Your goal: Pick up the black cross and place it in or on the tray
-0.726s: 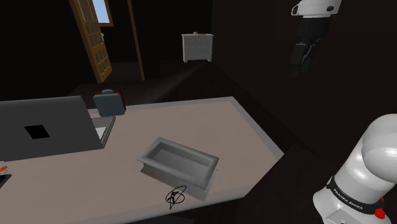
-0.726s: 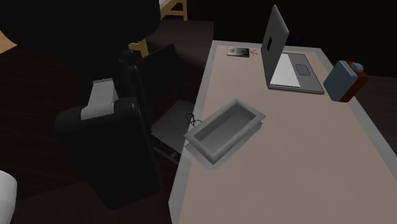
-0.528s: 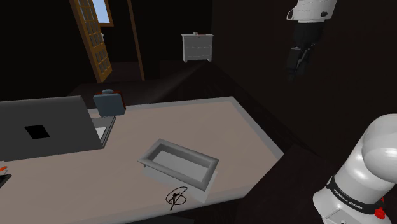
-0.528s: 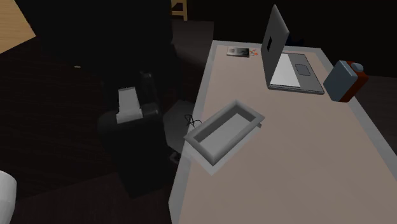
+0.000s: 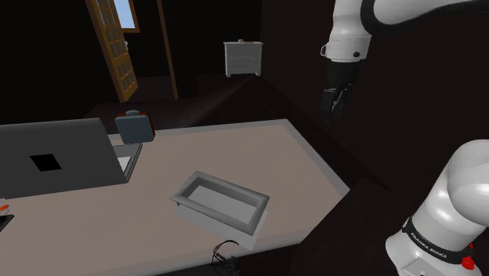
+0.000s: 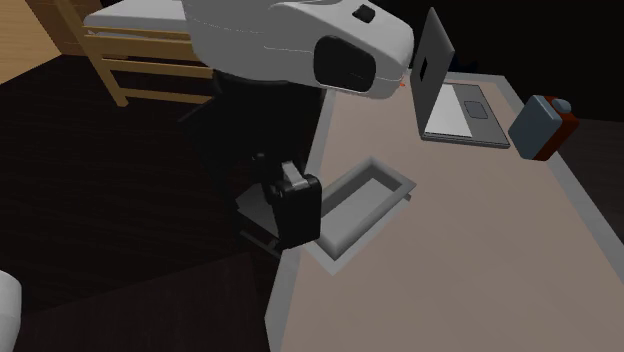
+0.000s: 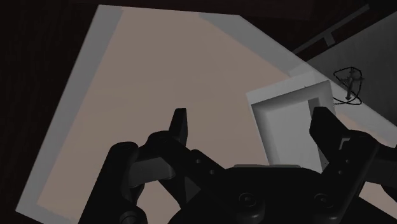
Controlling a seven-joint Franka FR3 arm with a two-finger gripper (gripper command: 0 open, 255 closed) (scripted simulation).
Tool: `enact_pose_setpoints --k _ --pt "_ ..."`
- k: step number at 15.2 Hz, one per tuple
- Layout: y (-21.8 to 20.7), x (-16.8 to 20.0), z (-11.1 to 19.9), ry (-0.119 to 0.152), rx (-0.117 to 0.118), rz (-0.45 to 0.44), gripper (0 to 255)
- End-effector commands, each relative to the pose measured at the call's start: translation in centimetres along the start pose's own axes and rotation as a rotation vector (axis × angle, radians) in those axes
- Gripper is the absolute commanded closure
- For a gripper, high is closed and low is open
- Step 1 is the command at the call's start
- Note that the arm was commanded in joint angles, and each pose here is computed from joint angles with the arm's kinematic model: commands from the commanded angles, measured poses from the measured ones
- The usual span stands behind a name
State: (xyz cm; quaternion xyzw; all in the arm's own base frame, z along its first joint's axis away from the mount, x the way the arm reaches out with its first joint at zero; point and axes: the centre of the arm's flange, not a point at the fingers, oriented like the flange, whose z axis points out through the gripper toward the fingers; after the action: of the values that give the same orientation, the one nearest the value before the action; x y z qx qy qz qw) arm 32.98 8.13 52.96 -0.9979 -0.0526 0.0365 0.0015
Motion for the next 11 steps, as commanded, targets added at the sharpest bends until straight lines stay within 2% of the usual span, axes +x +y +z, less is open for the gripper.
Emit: enact_pose_setpoints --k 1,11 --pt "-1.3 1.3 2.2 -0.004 0.011 -0.011 0" --pt "-8.2 7.5 11.4 -0.028 0.062 -0.067 0"
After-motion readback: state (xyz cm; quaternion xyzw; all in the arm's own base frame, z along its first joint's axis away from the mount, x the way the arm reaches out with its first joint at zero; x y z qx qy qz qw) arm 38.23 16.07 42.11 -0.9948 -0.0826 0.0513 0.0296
